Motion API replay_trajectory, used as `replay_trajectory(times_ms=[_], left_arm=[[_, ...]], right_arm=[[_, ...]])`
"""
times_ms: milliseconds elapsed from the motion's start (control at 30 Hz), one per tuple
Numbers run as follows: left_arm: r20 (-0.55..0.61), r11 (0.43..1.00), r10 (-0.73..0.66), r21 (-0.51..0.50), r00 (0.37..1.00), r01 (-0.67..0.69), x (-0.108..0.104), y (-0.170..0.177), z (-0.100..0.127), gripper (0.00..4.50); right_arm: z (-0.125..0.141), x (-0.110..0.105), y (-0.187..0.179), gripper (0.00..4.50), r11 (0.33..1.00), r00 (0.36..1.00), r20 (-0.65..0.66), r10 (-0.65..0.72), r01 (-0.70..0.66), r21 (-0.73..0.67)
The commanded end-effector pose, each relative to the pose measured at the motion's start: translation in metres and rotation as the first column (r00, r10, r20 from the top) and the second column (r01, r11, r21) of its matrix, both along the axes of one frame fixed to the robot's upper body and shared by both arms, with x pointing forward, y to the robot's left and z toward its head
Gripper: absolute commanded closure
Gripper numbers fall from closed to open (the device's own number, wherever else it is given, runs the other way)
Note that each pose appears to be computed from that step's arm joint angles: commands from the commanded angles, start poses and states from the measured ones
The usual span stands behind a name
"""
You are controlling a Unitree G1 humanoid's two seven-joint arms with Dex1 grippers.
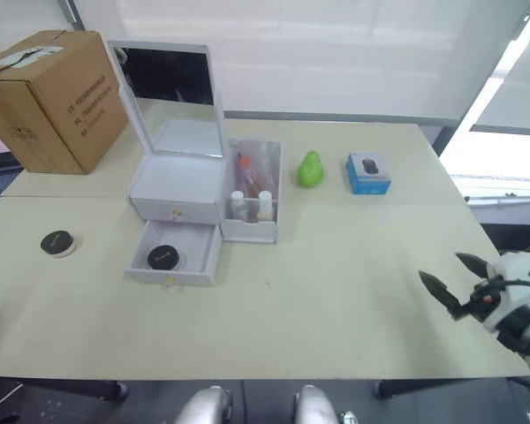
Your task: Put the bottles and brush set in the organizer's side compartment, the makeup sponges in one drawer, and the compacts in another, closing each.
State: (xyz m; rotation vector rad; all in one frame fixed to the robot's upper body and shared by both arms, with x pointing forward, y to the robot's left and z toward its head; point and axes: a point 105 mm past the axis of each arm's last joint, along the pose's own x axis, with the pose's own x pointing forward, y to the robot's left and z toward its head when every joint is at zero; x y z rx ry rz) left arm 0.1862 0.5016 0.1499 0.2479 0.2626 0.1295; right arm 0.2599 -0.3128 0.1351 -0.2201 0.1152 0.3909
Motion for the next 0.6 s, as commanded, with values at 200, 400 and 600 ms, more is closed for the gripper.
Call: replay_trajectory(times_ms=[200, 400, 600], left_arm=[[0.103, 0.969, -0.236, -0.05, 0.966, 0.242, 0.05, -0.09, 0.002, 0.03], [0.174, 0.965, -0.206, -0.127, 0.963, 0.229, 0.065, -0.126, -0.007, 0.03], [0.247, 0.974, -0.067, -0.194, 0.967, 0.117, 0.067, -0.135, -0.011, 0.03]], right_arm=[[0.055, 0.032, 0.114, 0.0, 0.927, 0.923, 0.125, 0.365, -0.372, 0.041], [0.083, 0.02, 0.208, 0.0, 0.738, 0.727, 0.188, 0.661, -0.675, 0.016], [0.096, -0.003, 0.248, 0.0, 0.59, 0.578, 0.201, 0.791, -0.807, -0.003]])
